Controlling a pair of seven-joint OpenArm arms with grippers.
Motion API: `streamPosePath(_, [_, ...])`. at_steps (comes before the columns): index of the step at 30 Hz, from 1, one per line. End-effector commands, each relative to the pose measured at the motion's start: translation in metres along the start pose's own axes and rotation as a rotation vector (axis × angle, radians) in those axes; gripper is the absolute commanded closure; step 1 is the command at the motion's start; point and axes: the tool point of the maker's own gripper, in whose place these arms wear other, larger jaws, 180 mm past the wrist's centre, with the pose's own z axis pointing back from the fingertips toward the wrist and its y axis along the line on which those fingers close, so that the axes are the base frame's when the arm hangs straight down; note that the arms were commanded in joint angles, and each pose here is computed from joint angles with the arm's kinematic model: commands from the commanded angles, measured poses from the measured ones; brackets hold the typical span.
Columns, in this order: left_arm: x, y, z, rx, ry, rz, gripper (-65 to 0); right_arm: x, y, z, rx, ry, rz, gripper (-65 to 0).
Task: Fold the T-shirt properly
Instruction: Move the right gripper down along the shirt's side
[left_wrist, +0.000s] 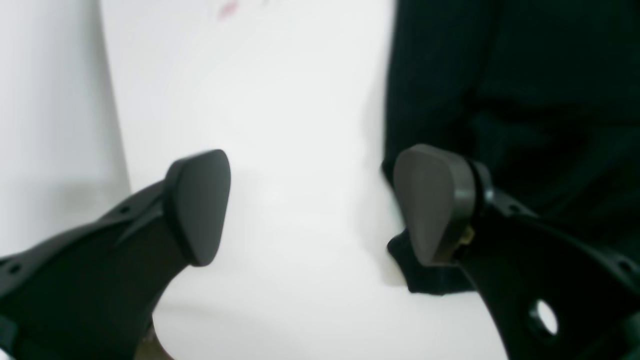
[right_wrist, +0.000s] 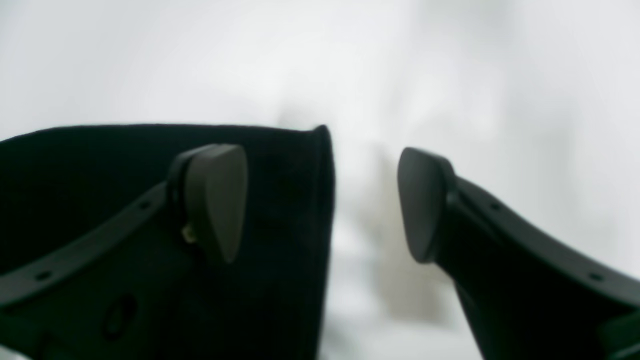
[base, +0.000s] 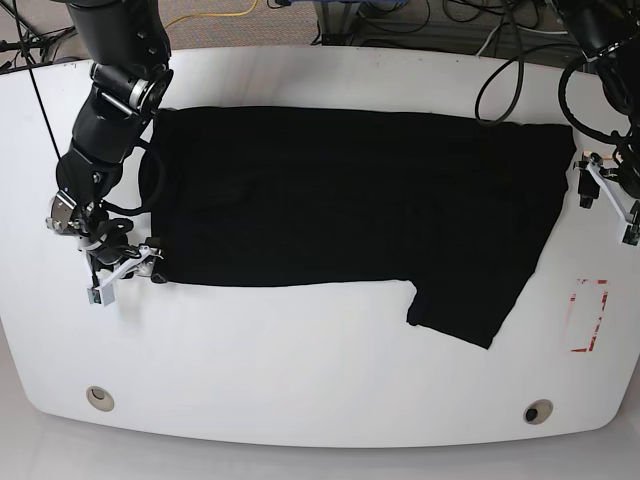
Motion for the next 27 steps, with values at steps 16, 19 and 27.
streamPosePath(16, [0.014,0.01,0.006,0.022,-0.048,-0.013,-51.2,0.014,0.02,-0.013,0.054,-0.055,-0.02,-41.2])
streamPosePath(19, [0.012,0.013,0.006,0.038,-0.033,-0.022,-51.2,0.013,0.022,-0.014,0.057,-0.053,-0.021,-32.2])
streamPosePath(27, [0.02,0.033,0.0,0.122,-0.003,-0.017,-51.2,0.011,0.022,-0.014,0.058,-0.05,-0.023,-7.6])
